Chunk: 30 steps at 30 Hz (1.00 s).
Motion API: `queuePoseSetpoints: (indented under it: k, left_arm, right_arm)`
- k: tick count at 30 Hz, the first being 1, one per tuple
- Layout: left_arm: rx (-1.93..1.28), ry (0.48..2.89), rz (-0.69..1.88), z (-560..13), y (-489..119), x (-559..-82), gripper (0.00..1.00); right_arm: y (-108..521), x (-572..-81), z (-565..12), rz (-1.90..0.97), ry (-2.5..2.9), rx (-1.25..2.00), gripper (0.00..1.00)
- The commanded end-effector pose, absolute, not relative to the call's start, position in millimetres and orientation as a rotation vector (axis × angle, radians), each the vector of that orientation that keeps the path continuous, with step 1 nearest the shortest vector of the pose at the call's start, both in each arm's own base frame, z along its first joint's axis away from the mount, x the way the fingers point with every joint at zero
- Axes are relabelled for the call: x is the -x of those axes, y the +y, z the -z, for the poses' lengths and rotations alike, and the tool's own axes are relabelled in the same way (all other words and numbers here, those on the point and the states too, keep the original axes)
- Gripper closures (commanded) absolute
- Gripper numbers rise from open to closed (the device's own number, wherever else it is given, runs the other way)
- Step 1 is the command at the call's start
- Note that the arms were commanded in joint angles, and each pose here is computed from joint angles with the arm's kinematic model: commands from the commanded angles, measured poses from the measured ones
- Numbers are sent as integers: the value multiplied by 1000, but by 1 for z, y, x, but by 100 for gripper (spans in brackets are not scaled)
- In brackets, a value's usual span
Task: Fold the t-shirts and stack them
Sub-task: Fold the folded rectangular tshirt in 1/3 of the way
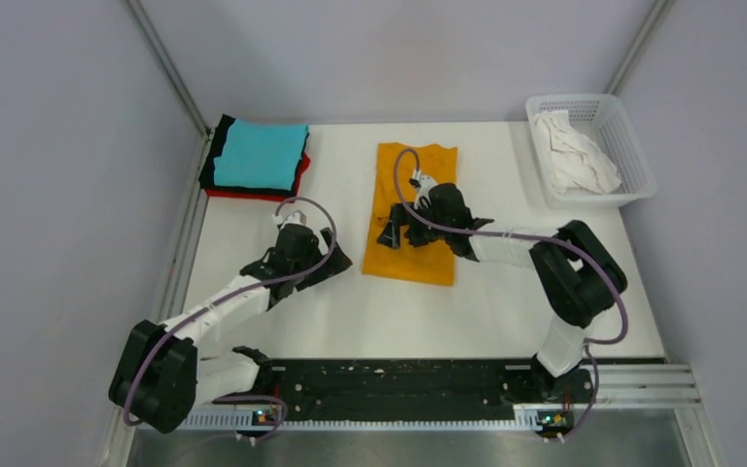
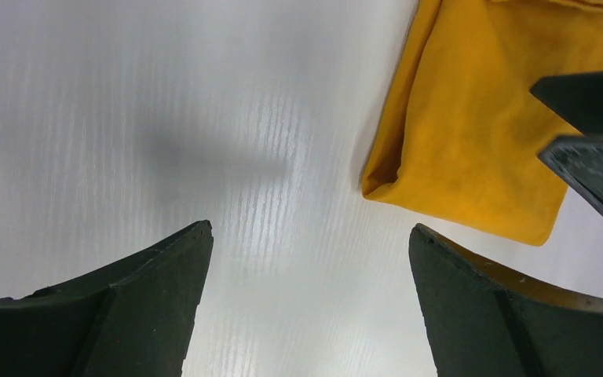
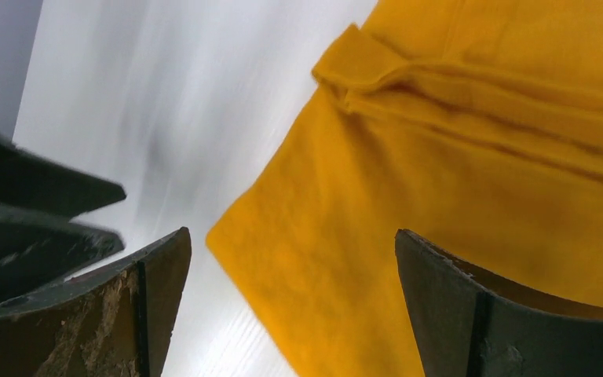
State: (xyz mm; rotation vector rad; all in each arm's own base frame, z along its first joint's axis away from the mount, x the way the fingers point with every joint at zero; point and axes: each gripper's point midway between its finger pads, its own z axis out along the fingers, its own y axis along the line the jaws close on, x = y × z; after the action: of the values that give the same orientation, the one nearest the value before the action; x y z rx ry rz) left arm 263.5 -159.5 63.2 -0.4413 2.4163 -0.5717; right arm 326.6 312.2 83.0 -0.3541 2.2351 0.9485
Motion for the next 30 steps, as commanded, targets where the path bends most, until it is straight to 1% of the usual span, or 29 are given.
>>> queuePoseSetpoints:
  k: [1, 4, 8, 10, 12, 16, 20, 23, 26, 30]
  left_arm:
    - [458, 2324, 593, -79, -158, -272, 1]
    - [438, 2341, 605, -76, -160, -269, 1]
    - [396, 2364, 658, -77, -170, -266, 1]
    - [375, 2362, 695, -81, -175, -266, 1]
    - [331, 2357, 744, -83, -183, -267, 1]
    - [264, 2388, 817, -80, -201, -271, 1]
    - [251, 2441, 815, -66, -211, -275, 1]
    - [237, 2461, 816, -58, -219, -277, 6]
    - [239, 2480, 793, -49, -223, -279, 13]
    - [229, 2514, 775, -38, -230, -279, 27]
  right_arm:
    - [345, -373, -107, -984, 2124, 357, 1]
    - [351, -404, -97, -884, 2155, 355, 1]
    - [343, -445, -92, -733, 2149, 326, 1]
    - [339, -458, -100, -706, 2144, 311, 1]
    - [334, -458, -114, -687, 2138, 329, 1]
    - [314, -426, -145, -689, 2111, 330, 1]
    - [265, -375, -157, -647, 2089, 181, 1]
    - [234, -334, -143, -668, 2109, 43, 1]
    - [214, -301, -136, -712, 2106, -36, 1]
    - [193, -270, -126, -748, 2084, -134, 1]
